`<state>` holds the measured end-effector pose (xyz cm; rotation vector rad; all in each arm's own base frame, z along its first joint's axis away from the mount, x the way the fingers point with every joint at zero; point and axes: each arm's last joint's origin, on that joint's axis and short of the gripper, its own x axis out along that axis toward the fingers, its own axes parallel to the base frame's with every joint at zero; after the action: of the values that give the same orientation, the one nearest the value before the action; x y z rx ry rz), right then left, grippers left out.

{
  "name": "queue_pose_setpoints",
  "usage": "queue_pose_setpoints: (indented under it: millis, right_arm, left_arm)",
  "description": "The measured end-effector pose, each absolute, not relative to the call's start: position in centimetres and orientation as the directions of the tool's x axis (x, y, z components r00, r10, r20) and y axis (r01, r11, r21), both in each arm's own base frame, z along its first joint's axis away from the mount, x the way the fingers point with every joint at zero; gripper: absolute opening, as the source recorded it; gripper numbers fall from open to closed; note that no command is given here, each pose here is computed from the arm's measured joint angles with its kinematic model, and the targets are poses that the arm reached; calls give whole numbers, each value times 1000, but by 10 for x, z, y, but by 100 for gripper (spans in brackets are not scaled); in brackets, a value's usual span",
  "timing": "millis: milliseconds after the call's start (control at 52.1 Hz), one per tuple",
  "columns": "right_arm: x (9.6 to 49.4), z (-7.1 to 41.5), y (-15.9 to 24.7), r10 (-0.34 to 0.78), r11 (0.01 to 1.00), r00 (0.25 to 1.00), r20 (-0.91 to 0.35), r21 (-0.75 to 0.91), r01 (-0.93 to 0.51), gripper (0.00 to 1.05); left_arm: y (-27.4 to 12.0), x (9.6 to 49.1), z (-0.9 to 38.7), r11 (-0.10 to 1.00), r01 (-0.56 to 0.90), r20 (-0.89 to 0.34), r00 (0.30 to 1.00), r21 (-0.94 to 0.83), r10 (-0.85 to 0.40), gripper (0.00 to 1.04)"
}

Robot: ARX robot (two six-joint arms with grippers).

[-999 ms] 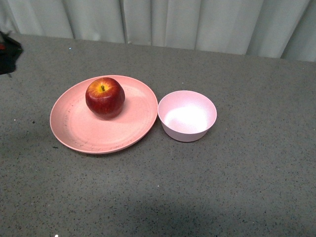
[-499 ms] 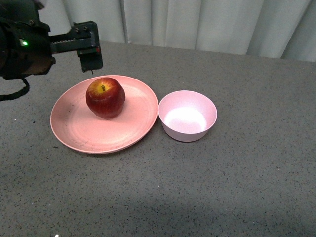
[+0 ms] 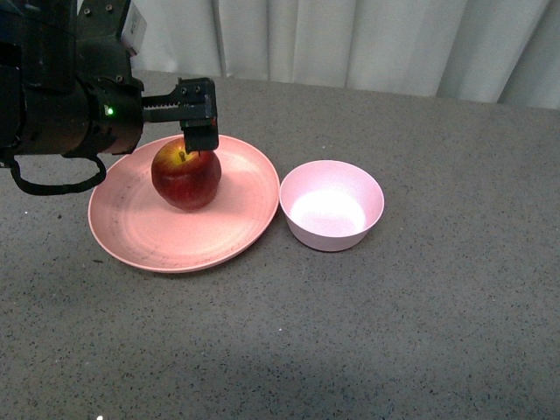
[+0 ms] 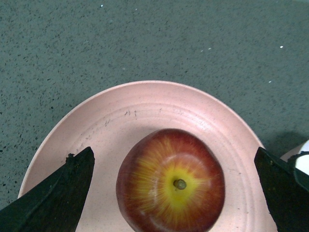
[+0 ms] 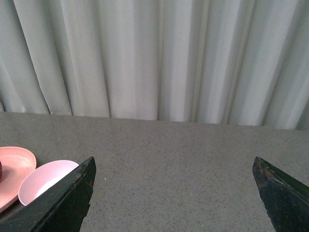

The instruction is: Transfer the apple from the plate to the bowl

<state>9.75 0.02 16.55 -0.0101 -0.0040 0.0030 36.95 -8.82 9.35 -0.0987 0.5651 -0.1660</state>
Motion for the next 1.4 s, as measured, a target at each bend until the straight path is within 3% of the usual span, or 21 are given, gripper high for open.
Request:
queue_pose_setpoints:
  millis: [576,692,922,1153,1402]
  right_arm:
    - [98,165,0,3,1000,1000,4,-10,-3,95]
    - [98,165,0,3,1000,1000,4,-10,-3,95]
    - [98,165,0,3,1000,1000,4,-10,-3,95]
    - [98,165,0,3,1000,1000,4,-10,-3,95]
    - [98,165,0,3,1000,1000,4,-10,-3,95]
  left_arm:
    - [-90,370,62,986,120,-596,785,-118,-167,98]
    - [-91,370,63,985,124,-595,786,-119,-171,77]
    - [-99,368,70,985,149,-579,796,-93,-175,70]
    - [-133,360,108,952,286,-501,812,-108,-301,70]
    - [-171,355,118,914,387,-495,775,-122,-394,69]
